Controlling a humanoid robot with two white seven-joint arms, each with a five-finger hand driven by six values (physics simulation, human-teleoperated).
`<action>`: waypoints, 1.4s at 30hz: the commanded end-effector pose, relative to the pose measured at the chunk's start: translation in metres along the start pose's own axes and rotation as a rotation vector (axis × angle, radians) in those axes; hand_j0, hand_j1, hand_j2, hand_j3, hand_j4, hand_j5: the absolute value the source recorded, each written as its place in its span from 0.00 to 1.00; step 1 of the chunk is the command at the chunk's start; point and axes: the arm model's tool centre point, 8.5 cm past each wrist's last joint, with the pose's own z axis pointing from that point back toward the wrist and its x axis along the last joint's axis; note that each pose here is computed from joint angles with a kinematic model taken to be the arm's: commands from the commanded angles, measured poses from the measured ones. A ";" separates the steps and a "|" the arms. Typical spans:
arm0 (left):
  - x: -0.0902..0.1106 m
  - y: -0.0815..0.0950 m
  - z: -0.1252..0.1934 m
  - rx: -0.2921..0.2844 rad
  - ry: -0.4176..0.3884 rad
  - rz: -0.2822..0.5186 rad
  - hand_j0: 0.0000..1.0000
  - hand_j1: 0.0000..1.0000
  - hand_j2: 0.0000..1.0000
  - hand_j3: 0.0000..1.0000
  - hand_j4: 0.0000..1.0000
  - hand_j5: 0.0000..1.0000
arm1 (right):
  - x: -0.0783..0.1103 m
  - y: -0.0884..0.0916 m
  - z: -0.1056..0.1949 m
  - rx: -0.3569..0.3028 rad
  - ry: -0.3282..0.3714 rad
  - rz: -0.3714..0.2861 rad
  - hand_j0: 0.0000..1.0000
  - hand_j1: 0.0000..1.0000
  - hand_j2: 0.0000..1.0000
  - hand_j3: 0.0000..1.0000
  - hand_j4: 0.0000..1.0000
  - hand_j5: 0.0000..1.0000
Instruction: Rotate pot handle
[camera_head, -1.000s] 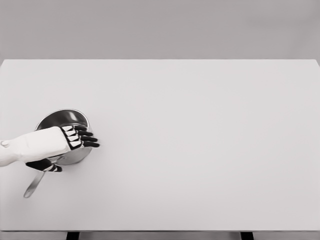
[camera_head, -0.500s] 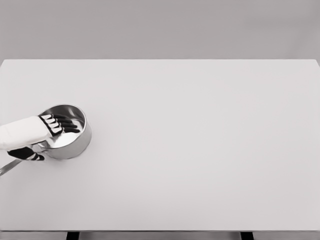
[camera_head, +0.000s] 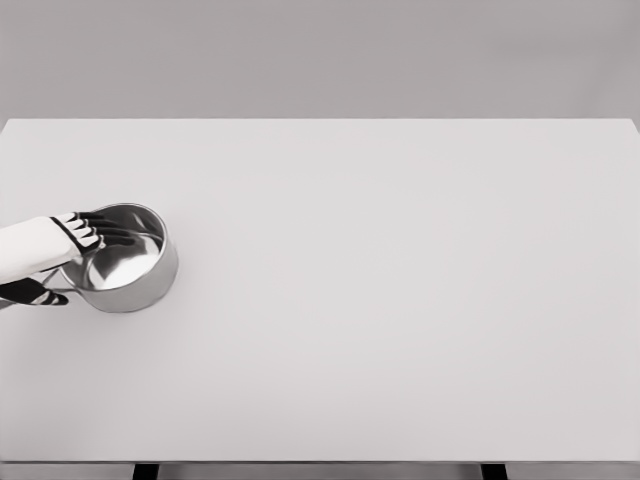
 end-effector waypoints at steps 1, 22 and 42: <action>-0.003 0.002 0.004 -0.003 0.011 -0.002 1.00 1.00 1.00 1.00 1.00 1.00 | 0.000 0.000 0.000 0.000 -0.001 0.000 1.00 1.00 1.00 1.00 1.00 1.00; -0.042 0.010 0.031 0.054 0.151 -0.004 1.00 1.00 1.00 1.00 1.00 1.00 | 0.000 0.000 0.000 0.000 0.000 -0.001 1.00 1.00 1.00 1.00 1.00 1.00; -0.065 0.022 0.058 0.052 0.247 -0.027 1.00 1.00 1.00 1.00 1.00 1.00 | 0.000 0.000 0.000 0.000 0.000 -0.001 1.00 1.00 1.00 1.00 1.00 1.00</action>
